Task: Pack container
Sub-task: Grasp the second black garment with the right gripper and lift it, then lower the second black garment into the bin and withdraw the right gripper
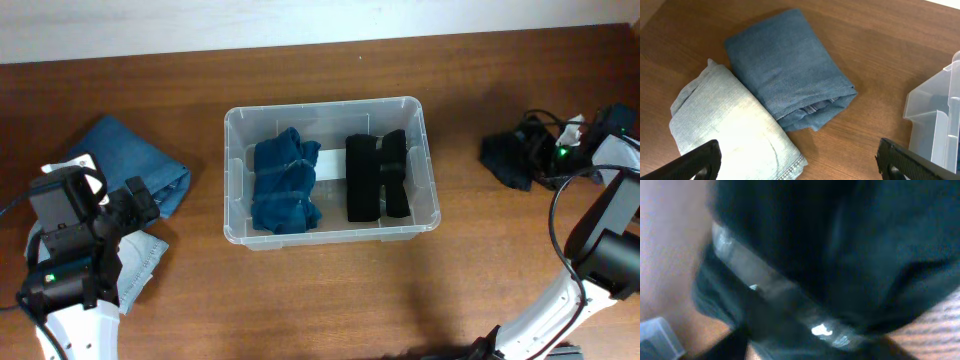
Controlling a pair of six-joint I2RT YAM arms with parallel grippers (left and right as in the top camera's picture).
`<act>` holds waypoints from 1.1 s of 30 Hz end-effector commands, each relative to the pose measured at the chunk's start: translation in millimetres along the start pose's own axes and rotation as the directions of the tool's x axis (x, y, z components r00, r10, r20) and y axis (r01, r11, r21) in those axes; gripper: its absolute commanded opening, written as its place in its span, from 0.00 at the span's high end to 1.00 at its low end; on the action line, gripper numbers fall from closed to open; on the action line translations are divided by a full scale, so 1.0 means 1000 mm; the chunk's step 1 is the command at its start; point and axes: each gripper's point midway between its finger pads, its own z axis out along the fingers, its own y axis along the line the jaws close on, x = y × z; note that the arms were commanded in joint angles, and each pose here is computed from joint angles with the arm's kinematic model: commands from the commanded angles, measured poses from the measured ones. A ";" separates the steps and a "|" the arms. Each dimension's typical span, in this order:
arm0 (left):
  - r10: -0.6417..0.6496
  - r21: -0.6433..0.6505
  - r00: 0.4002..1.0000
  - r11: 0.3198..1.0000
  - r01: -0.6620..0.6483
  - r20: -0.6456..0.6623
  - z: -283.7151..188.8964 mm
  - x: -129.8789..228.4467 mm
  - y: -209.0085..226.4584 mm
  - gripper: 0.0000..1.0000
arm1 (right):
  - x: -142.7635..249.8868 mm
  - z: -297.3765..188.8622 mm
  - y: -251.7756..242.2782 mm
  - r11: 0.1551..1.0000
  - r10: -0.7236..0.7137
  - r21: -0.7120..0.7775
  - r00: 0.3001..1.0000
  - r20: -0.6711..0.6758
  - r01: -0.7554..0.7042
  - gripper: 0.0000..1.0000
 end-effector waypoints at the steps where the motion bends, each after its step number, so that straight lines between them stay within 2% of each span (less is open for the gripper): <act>1: -0.014 0.012 1.000 1.000 0.014 0.021 -0.004 -0.009 -0.001 0.01 | 0.010 0.013 -0.007 1.000 0.007 0.013 0.999 -0.038 -0.006 0.66; 4: -0.014 0.012 1.000 1.000 0.014 0.021 -0.004 -0.008 -0.001 0.01 | 0.011 0.011 -0.004 1.000 0.006 0.006 0.999 -0.039 -0.005 0.79; 5: -0.014 0.012 1.000 1.000 0.014 0.021 -0.004 -0.009 -0.001 0.00 | 0.010 0.007 -0.002 1.000 -0.006 0.006 0.999 -0.033 0.006 0.86; 10: -0.014 0.012 1.000 1.000 0.014 0.021 -0.004 -0.009 -0.001 0.00 | -0.007 -0.036 0.024 0.998 -0.066 -0.015 0.996 0.067 0.067 0.90; 14: -0.014 0.011 1.000 1.000 0.014 0.021 -0.004 -0.008 -0.001 0.01 | -0.013 -0.101 0.078 0.976 -0.192 -0.064 0.963 0.190 0.207 0.94; 17: -0.014 0.011 1.000 1.000 0.014 0.021 -0.004 -0.008 -0.001 0.01 | 0.003 -0.150 0.125 0.938 -0.309 -0.070 0.912 0.269 0.339 0.94; 21: -0.014 0.011 1.000 1.000 0.014 0.021 -0.004 -0.009 -0.001 0.00 | 0.053 -0.192 0.189 0.858 -0.454 -0.093 0.831 0.320 0.505 0.94; 24: -0.014 0.011 1.000 1.000 0.014 0.021 -0.004 -0.009 -0.001 0.01 | 0.104 -0.199 0.235 0.774 -0.561 -0.144 0.773 0.296 0.617 0.93; 28: -0.014 0.011 1.000 1.000 0.014 0.017 -0.004 -0.007 -0.001 0.01 | 0.185 -0.167 0.288 0.629 -0.718 -0.248 0.673 0.177 0.736 0.94; 33: -0.013 0.010 1.000 1.000 0.013 0.013 -0.004 -0.006 -0.001 0.00 | 0.233 -0.104 0.299 0.634 -0.755 -0.249 0.656 0.005 0.732 0.94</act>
